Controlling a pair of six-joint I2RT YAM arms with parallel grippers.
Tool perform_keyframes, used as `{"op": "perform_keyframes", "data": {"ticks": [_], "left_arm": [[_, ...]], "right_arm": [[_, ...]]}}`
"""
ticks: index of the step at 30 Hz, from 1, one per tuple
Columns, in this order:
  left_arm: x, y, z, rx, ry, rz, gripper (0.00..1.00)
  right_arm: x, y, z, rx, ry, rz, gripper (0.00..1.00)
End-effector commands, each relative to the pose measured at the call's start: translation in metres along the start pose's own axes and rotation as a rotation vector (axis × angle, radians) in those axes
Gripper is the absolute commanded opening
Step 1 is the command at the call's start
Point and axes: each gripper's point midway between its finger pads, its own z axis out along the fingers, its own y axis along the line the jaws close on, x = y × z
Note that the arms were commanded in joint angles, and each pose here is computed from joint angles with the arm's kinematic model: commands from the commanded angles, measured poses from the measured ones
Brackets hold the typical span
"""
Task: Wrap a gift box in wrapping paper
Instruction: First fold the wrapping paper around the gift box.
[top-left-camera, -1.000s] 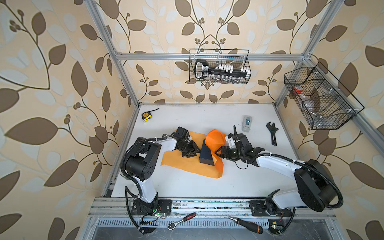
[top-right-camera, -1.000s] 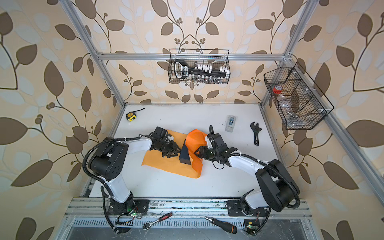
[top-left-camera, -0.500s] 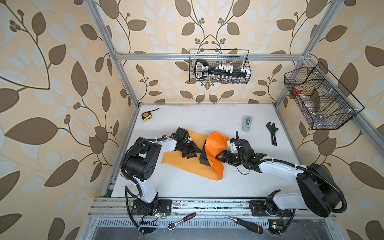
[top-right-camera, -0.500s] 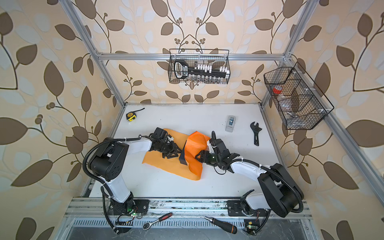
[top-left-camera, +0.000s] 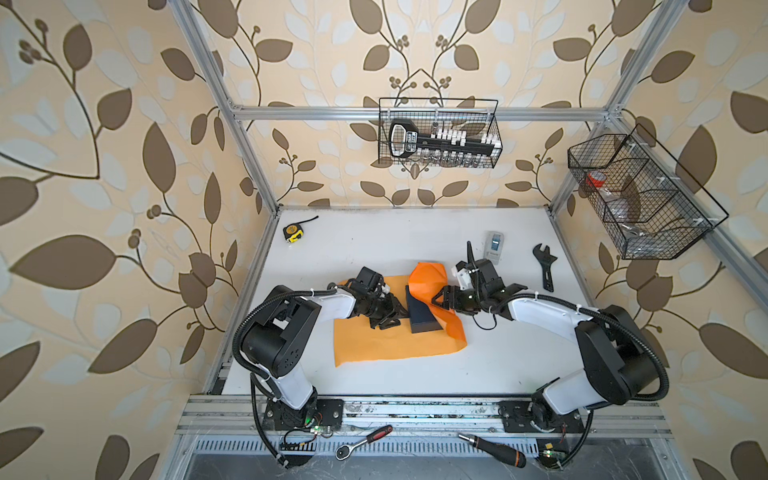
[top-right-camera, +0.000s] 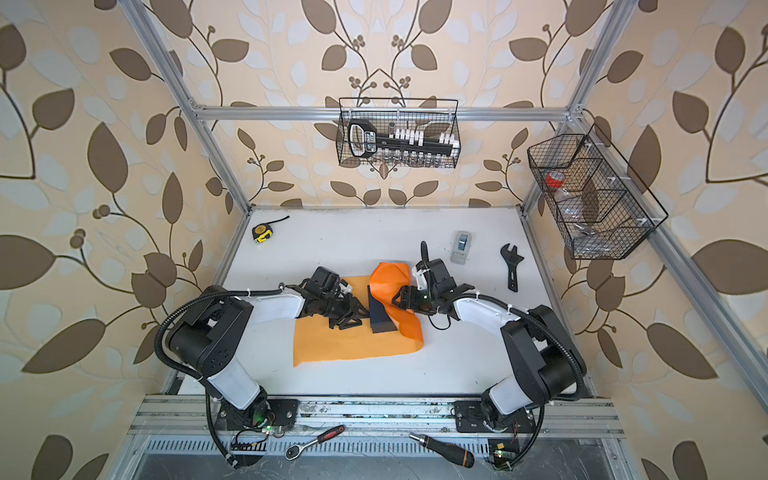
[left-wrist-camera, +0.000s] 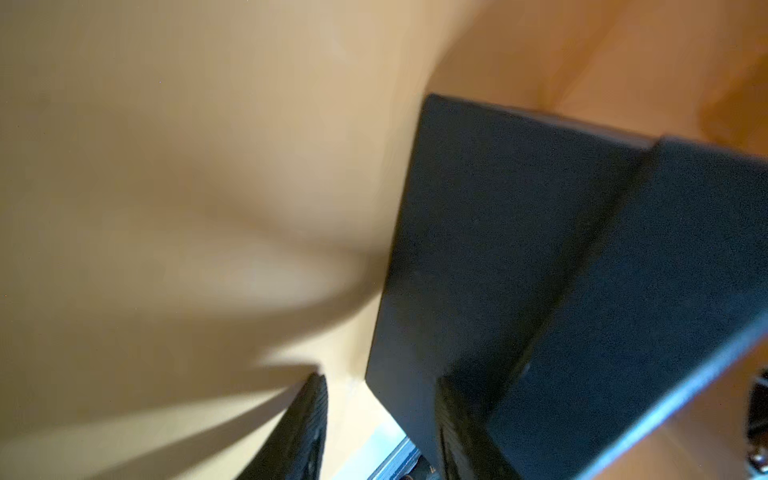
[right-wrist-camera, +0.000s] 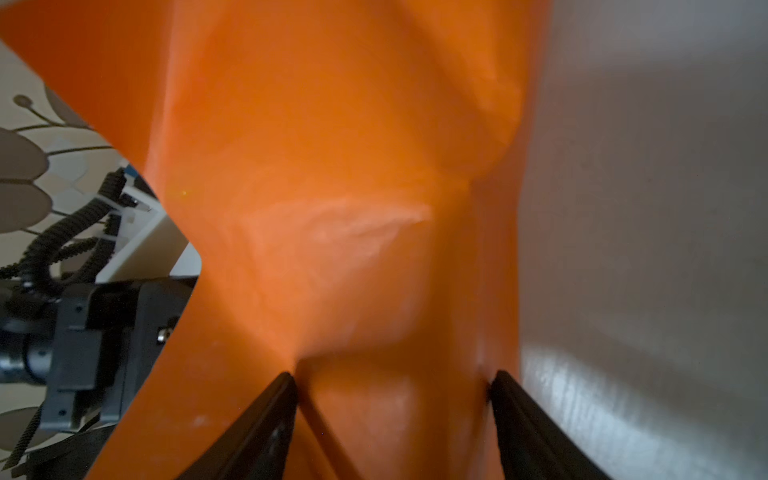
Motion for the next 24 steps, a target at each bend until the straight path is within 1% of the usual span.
{"op": "perform_keyframes", "data": {"ticks": [1,3,5,8,10,12,14,16,19,23,24], "left_arm": [[-0.003,-0.03,-0.001,0.05,-0.023,0.046,0.45],[-0.003,-0.025,-0.007,0.013,-0.043,0.042,0.46],[-0.002,-0.019,-0.016,-0.037,-0.063,0.042,0.48],[0.001,-0.021,-0.035,-0.048,-0.092,0.049,0.53],[0.003,-0.03,-0.049,-0.024,-0.116,0.059,0.58],[0.007,-0.046,-0.063,0.03,-0.141,0.077,0.69],[0.011,-0.059,-0.071,0.084,-0.151,0.082,0.74],[0.012,-0.067,-0.073,0.127,-0.153,0.066,0.78],[0.009,-0.074,-0.068,0.182,-0.14,0.031,0.8],[0.002,-0.077,-0.054,0.195,-0.121,-0.004,0.8],[-0.001,-0.072,-0.046,0.18,-0.11,-0.02,0.8]], "right_arm": [[0.014,0.0,0.005,-0.014,0.113,-0.064,0.73],[0.016,-0.002,0.008,-0.015,0.127,-0.065,0.73],[0.018,-0.003,0.009,-0.015,0.132,-0.064,0.73],[0.019,-0.005,0.008,-0.012,0.124,-0.06,0.73],[0.019,-0.005,0.007,-0.008,0.117,-0.056,0.73],[0.019,-0.005,0.006,-0.006,0.108,-0.053,0.73],[0.019,-0.006,0.003,0.0,0.094,-0.05,0.73],[0.02,-0.005,0.0,0.007,0.078,-0.051,0.73],[0.021,-0.003,-0.002,0.019,0.06,-0.054,0.73],[0.023,-0.001,-0.001,0.028,0.042,-0.055,0.73],[0.023,-0.001,-0.001,0.027,0.039,-0.053,0.73]]}}
